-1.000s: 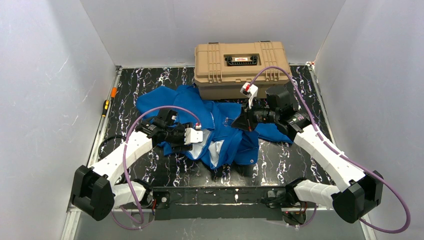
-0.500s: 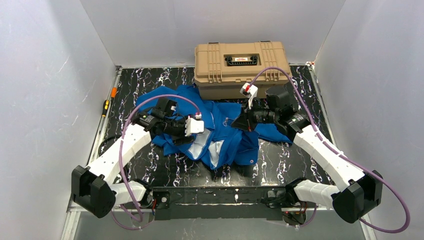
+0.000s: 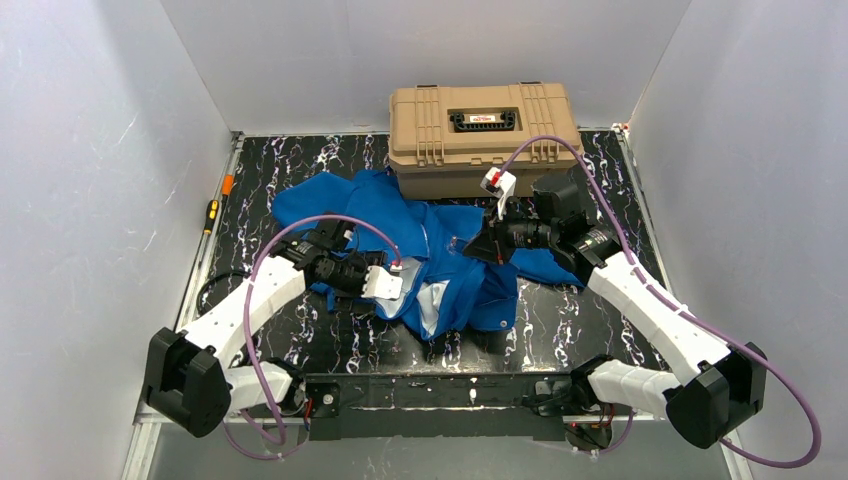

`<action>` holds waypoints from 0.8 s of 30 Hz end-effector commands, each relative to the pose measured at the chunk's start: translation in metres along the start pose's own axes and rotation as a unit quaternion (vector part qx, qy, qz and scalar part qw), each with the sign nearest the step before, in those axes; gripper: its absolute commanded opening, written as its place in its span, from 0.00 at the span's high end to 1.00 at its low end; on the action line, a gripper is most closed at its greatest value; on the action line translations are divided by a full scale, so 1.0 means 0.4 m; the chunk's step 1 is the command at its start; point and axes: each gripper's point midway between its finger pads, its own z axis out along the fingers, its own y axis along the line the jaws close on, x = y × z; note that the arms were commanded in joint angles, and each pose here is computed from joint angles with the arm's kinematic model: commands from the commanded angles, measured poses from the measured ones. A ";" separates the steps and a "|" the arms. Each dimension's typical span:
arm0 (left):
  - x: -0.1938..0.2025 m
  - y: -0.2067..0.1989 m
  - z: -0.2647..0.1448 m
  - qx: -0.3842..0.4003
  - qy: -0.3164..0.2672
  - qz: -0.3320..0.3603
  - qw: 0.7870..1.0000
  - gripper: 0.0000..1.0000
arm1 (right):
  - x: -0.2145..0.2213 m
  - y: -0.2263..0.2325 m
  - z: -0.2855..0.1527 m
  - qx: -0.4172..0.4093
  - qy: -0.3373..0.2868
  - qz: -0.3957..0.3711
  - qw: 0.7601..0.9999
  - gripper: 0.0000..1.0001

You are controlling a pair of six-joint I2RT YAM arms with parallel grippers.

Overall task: Zip up the jacket
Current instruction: Insert the zipper into the jacket.

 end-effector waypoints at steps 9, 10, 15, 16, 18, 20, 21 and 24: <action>0.078 0.066 0.025 -0.064 0.053 0.035 0.996 0.53 | -0.042 0.007 -0.013 0.001 -0.025 -0.030 0.999 0.99; 0.079 0.070 0.024 -0.068 0.053 0.034 0.996 0.56 | -0.043 0.007 -0.013 0.001 -0.025 -0.030 0.999 0.99; 0.065 0.068 0.008 -0.067 0.039 0.024 0.997 0.76 | -0.042 0.007 -0.015 0.002 -0.024 -0.032 0.999 0.99; 0.053 0.066 0.004 -0.066 0.029 0.019 0.997 0.84 | -0.042 0.008 -0.015 0.001 -0.023 -0.032 0.999 0.99; 0.027 0.067 -0.004 -0.068 0.007 0.003 0.998 0.98 | -0.042 0.008 -0.015 0.000 -0.024 -0.033 0.999 0.99; -0.015 0.074 -0.018 -0.073 -0.026 -0.023 0.997 1.00 | -0.041 0.008 -0.014 0.000 -0.024 -0.031 0.999 0.99; -0.042 0.081 -0.029 -0.076 -0.047 -0.042 0.995 1.00 | -0.041 0.008 -0.014 0.000 -0.024 -0.030 0.999 0.99; -0.133 0.101 -0.062 -0.069 -0.116 -0.125 0.983 1.00 | -0.038 0.007 -0.011 -0.001 -0.026 -0.029 0.999 0.99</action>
